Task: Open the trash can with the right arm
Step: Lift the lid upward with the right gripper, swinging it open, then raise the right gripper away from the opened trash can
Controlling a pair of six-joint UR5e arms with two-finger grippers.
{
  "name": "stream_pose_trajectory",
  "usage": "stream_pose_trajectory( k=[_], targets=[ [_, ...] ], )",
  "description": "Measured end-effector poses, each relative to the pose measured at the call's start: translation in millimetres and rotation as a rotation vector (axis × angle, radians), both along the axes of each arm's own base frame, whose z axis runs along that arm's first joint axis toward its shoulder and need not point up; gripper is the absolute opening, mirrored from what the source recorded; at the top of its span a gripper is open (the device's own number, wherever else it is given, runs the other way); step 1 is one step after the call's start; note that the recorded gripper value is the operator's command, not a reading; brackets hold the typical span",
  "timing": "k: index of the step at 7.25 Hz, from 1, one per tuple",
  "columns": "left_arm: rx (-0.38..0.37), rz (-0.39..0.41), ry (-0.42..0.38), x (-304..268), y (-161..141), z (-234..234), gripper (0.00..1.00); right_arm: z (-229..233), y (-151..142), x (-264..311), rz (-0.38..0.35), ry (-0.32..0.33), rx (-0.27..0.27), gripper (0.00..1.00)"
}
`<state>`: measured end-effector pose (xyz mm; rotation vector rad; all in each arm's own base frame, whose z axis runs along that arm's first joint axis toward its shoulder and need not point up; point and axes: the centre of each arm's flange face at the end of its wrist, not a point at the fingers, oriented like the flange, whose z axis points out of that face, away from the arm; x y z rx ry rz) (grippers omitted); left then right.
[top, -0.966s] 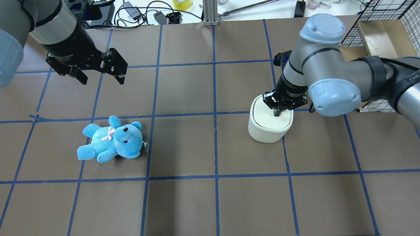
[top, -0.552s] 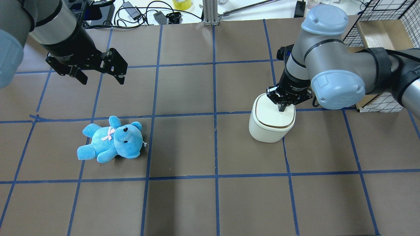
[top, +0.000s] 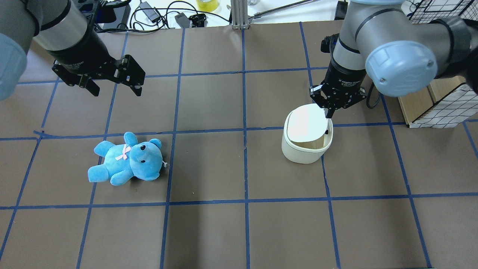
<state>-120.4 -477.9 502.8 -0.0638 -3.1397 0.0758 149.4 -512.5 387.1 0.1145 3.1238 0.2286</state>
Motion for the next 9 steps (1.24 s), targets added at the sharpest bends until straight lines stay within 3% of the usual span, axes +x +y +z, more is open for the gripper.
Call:
stream_pose_trajectory(
  k=[1, 2, 3, 5, 6, 9],
  targets=[
    [0.0, 0.0, 0.0, 0, 0, 0, 1.0, 23, -1, -1, 0.001, 0.01, 0.019, 0.0],
    [0.0, 0.0, 0.0, 0, 0, 0, 1.0, 44, -1, -2, 0.001, 0.015, 0.029, 0.14],
    [0.0, 0.0, 0.0, 0, 0, 0, 1.0, 61, -2, -2, 0.002, 0.016, 0.029, 0.35],
    [0.0, 0.0, 0.0, 0, 0, 0, 1.0, 83, -2, -3, 0.012, 0.019, 0.005, 0.94],
    [0.0, 0.0, 0.0, 0, 0, 0, 1.0, 93, 1, -4, 0.022, 0.026, -0.013, 1.0],
    [0.0, 0.0, 0.0, 0, 0, 0, 1.0, 101, 3, -8, 0.059, 0.025, -0.035, 1.0]
  ],
)
